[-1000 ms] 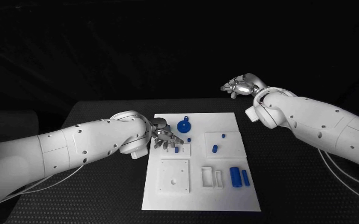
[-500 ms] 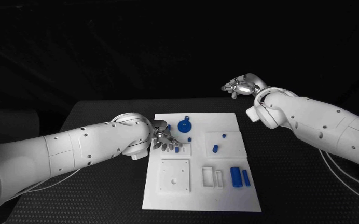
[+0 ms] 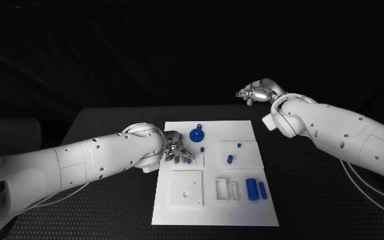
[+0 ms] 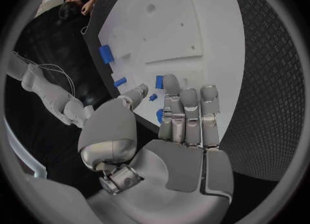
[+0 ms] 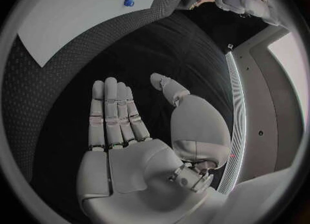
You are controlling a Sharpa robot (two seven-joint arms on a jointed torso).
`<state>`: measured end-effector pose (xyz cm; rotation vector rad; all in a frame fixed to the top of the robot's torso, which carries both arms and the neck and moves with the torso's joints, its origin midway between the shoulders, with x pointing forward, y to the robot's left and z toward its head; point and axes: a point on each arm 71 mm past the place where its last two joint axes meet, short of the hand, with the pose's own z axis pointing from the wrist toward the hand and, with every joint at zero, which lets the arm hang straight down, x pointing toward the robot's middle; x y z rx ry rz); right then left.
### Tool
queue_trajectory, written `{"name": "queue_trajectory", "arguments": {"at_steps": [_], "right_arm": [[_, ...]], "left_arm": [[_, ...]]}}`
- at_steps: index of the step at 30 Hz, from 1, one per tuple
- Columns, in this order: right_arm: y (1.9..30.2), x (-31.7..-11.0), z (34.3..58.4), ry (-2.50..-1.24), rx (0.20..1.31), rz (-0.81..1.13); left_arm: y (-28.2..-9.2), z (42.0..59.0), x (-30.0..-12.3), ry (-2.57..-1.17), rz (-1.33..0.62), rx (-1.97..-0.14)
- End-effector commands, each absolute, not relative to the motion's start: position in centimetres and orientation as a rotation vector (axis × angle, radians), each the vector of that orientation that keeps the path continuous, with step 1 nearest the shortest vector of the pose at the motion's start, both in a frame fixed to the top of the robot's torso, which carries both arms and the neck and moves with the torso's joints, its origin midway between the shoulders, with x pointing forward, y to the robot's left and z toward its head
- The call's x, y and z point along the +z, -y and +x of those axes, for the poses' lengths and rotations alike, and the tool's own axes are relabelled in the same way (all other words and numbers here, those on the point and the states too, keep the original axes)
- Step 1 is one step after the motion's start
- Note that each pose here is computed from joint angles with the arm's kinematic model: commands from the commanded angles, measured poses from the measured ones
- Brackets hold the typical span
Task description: Assemble the parts on the task board
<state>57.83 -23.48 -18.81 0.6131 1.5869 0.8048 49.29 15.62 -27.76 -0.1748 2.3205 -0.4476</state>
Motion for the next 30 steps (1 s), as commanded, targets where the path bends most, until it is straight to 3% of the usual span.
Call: {"name": "queue_trajectory", "arguments": {"at_steps": [1, 30], "right_arm": [[23.3, -18.8, 57.8, -1.59, 0.818, 0.601], [23.2, -18.8, 57.8, -1.592, 0.821, 0.599]], "left_arm": [[-15.3, 49.3, -27.9, -2.337, -0.153, -0.442], [-14.8, 49.0, -29.0, -2.378, -0.143, -0.441]]}}
